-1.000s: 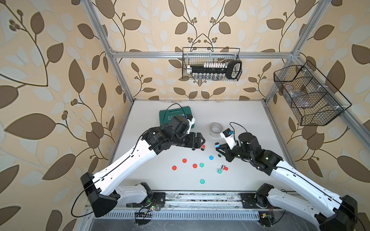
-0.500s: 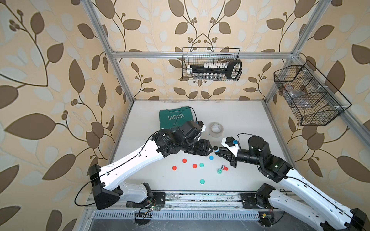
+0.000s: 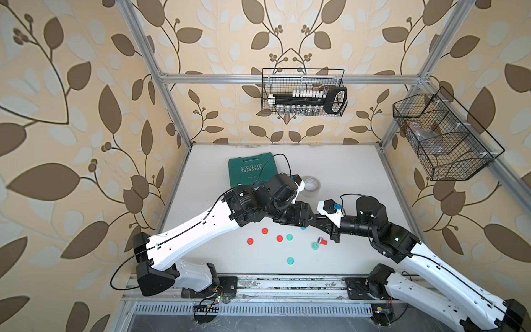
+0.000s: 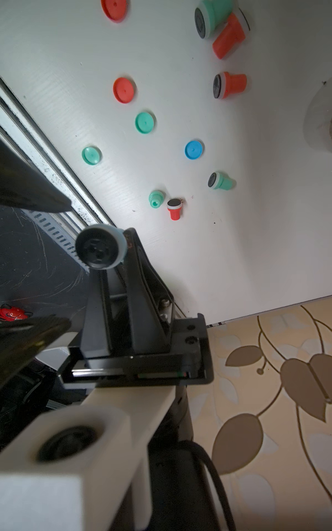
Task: Close the stamp cap
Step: Pick up the stamp from the center of the board.
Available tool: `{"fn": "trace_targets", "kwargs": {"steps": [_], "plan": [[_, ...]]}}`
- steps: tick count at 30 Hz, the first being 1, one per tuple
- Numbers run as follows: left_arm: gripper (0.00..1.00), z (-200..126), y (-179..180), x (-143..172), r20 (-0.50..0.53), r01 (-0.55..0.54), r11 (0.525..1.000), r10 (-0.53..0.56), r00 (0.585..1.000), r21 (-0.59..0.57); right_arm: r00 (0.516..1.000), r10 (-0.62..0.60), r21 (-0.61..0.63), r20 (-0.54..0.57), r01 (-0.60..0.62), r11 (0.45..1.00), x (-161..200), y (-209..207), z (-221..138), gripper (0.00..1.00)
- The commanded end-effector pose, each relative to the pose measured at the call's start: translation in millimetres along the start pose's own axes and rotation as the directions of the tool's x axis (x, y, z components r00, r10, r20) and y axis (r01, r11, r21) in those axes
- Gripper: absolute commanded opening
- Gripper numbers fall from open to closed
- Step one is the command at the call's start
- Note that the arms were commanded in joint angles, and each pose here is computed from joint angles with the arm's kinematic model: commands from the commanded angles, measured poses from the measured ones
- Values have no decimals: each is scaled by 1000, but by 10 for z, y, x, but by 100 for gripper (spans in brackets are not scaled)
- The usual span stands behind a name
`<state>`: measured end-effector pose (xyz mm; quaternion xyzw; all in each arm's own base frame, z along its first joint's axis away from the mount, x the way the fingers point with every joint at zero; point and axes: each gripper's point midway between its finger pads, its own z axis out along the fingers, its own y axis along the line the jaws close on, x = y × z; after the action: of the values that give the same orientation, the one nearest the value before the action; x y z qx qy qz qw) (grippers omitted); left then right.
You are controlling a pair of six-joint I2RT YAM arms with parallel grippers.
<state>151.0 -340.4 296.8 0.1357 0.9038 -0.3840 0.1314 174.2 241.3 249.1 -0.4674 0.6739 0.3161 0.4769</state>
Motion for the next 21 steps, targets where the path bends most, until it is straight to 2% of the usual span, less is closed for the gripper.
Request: {"fn": "trace_targets", "kwargs": {"steps": [1,6,14,21], "plan": [[57,-33,-210,-42,9,-25,998,24,1000,53,999,-28,-27,24,28,999,-31,75,-28,4],[53,-21,-200,-45,16,-23,999,22,1000,40,998,-42,-17,45,43,999,-54,84,-73,4],[52,-79,-195,-85,49,-12,999,10,999,34,996,-52,-55,69,56,997,-62,167,-87,3],[50,-11,-189,-66,25,1,1000,-2,1000,31,996,-52,-60,77,56,997,-81,178,-81,3]]}}
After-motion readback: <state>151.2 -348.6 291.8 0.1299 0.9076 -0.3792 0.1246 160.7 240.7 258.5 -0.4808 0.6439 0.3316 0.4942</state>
